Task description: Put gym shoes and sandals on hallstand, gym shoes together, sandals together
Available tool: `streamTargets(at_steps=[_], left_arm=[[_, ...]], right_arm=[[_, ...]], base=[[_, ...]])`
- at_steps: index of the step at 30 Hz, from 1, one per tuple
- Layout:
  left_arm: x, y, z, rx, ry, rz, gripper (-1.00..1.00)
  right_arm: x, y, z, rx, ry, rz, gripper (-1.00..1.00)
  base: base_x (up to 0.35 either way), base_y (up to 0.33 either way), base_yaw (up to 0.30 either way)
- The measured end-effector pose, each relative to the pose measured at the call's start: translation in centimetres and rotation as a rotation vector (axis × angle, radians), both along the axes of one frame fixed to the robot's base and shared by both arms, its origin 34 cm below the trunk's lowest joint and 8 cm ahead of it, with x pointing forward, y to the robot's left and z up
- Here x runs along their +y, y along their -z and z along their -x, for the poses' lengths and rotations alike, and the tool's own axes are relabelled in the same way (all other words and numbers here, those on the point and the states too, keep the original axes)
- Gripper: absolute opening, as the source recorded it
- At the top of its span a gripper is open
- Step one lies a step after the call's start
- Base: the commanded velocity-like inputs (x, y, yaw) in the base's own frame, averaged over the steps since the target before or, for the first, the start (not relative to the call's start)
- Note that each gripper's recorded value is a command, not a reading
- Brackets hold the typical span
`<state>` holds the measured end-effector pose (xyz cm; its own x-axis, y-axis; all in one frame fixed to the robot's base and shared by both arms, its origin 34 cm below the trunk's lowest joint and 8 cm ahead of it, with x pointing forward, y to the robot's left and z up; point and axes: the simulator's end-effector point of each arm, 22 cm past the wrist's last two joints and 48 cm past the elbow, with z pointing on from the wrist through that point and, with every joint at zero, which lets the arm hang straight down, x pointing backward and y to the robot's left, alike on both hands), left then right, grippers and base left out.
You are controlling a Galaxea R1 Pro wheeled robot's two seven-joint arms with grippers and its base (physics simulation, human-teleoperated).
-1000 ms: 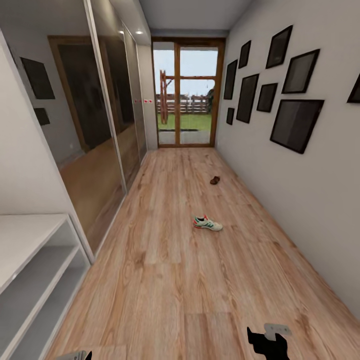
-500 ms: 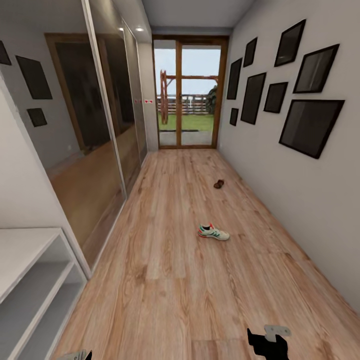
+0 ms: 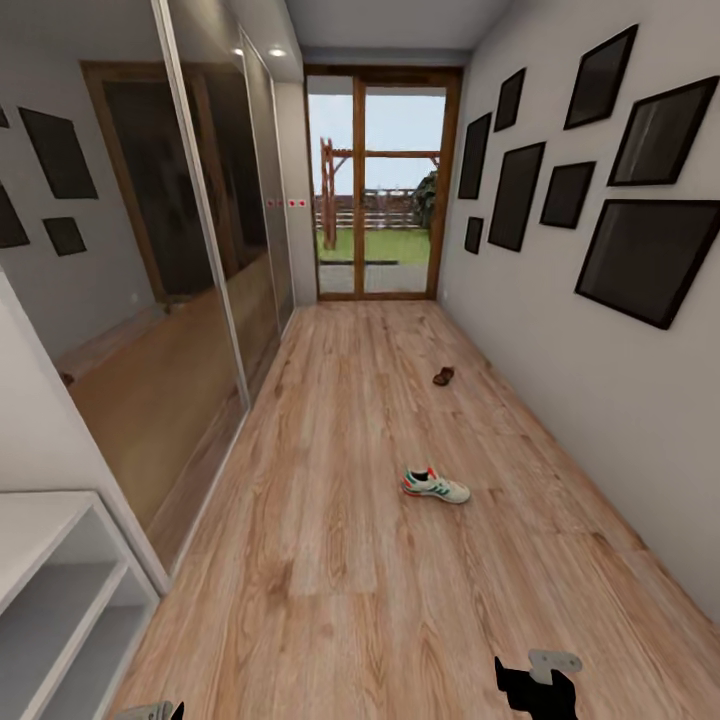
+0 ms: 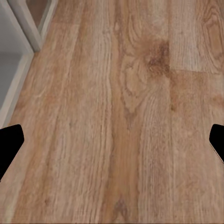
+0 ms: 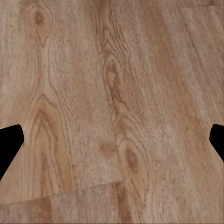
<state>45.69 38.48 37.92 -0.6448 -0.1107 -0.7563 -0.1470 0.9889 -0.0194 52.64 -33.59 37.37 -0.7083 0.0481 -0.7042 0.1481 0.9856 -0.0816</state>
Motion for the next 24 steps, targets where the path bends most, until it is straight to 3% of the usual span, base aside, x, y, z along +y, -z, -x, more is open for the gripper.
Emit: streamTargets(at_steps=[24], left_arm=[[0.01, -0.01, -0.01, 0.000, 0.000, 0.000, 1.00]], right_arm=[[0.00, 0.00, 0.00, 0.000, 0.000, 0.000, 1.00]], base=[[0.336, 0.017, 0.000]])
